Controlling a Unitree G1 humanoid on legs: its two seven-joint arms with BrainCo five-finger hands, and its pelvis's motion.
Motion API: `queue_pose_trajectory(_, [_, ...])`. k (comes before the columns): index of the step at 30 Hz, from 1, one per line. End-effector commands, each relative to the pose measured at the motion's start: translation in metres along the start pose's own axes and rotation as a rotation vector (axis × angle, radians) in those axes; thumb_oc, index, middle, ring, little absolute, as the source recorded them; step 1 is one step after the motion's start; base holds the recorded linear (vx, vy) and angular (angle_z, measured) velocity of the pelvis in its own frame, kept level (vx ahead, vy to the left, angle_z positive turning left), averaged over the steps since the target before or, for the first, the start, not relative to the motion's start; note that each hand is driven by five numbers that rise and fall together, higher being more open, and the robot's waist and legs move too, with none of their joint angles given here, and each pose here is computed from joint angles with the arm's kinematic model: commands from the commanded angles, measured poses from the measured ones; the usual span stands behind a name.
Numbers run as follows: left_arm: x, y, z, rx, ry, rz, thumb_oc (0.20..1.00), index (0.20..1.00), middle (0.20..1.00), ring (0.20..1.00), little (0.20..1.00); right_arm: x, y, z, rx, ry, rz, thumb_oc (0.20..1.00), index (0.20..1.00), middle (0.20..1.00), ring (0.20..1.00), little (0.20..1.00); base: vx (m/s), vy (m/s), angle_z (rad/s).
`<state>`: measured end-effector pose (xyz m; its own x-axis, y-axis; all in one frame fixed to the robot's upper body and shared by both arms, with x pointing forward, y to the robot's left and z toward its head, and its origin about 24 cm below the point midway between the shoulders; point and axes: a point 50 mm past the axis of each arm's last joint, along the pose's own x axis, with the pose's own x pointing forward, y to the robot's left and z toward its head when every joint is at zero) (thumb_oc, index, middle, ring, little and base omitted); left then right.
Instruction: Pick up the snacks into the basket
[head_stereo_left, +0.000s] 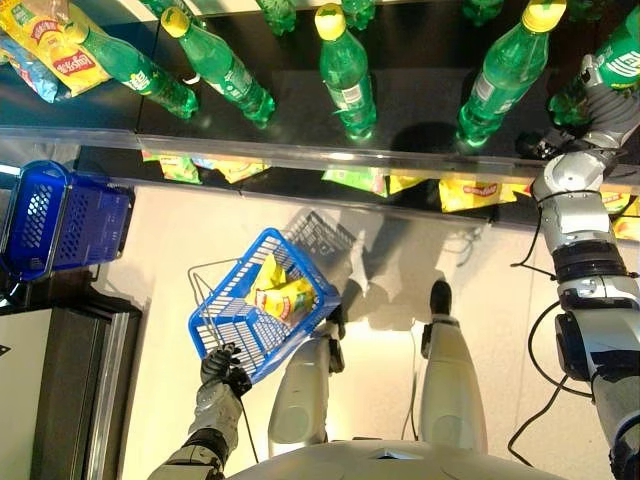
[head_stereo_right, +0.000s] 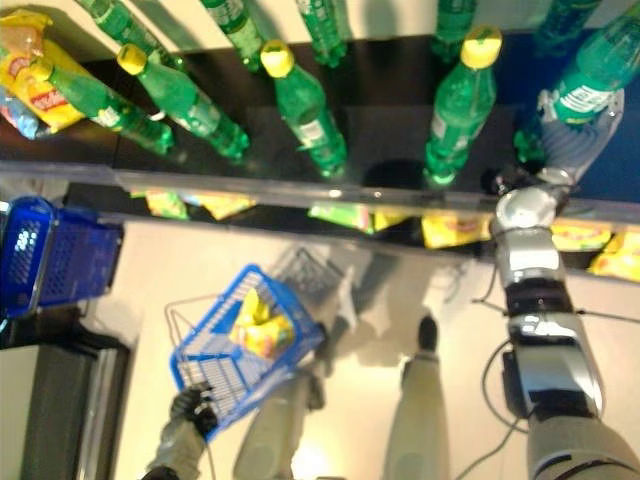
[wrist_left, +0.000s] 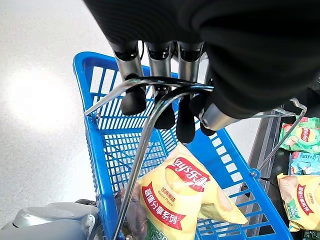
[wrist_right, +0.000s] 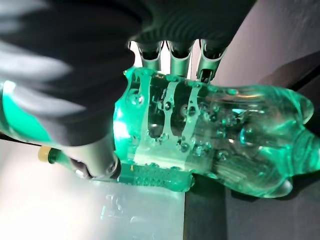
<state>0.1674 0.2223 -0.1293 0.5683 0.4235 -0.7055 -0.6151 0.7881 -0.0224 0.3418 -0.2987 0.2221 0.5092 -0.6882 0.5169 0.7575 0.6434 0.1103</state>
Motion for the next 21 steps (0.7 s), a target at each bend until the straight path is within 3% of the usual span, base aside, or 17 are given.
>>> queue_pose_trajectory(1, [0.007,0.047,0.022,0.013,-0.085,0.140,0.200,0.200,0.200,0.200,0.200,0.003,-0.015,0.029,0.090,-0.169,-0.049,0.200,0.200,0.200,0.200,0.200,0.00,0.000,0.00])
queue_pose_trajectory(15, [0.006,0.056,0.037,-0.022,-0.151,0.134,0.200,0.200,0.200,0.200,0.200,-0.044,-0.053,0.043,0.047,-0.362,-0.003,0.200,0.200,0.200,0.200,0.200,0.00,-0.001,0.01])
queue_pose_trajectory(21, [0.006,0.064,0.047,-0.105,-0.197,0.153,0.200,0.200,0.200,0.200,0.200,-0.080,-0.062,0.051,0.056,-0.426,0.169,0.200,0.200,0.200,0.200,0.200,0.01,-0.007,-0.01])
